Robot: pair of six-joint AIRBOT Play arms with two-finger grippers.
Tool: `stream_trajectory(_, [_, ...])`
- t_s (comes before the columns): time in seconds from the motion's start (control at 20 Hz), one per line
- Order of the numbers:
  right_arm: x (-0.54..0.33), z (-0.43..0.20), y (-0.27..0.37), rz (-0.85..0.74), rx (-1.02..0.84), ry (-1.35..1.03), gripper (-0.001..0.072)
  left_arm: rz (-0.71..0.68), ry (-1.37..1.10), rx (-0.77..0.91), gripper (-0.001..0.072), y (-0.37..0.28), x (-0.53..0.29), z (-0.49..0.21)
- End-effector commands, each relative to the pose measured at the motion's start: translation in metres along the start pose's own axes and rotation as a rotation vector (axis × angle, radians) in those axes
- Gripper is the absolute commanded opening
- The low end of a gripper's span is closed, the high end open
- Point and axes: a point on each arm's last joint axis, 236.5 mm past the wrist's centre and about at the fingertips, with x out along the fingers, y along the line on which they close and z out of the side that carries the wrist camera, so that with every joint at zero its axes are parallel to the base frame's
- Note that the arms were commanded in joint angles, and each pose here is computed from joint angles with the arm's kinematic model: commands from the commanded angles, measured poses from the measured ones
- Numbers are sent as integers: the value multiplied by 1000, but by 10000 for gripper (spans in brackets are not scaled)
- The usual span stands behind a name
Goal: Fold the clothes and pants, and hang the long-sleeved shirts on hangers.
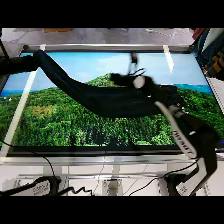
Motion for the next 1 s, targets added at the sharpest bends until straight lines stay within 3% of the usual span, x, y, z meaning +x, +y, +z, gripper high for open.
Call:
stream_trajectory(0.0, [38, -63, 103, 161, 1, 73, 29, -46, -2, 53, 20, -32, -22, 5])
stream_trajectory(0.25, [55, -136, 186, 282, -5, 234, 29, -108, 26, 79, 20, -63, -14, -3])
stream_trajectory(0.5, [49, -170, 175, 233, -94, 362, 31, -157, 47, 105, 20, -89, -7, -10])
stream_trajectory(0.8, [21, -64, 51, 5, -112, 296, 32, -279, 178, 146, 20, -147, 40, -56])
stream_trajectory(0.95, [-24, 7, -29, -106, -26, 235, 32, -441, 273, 83, 20, -207, 71, -95])
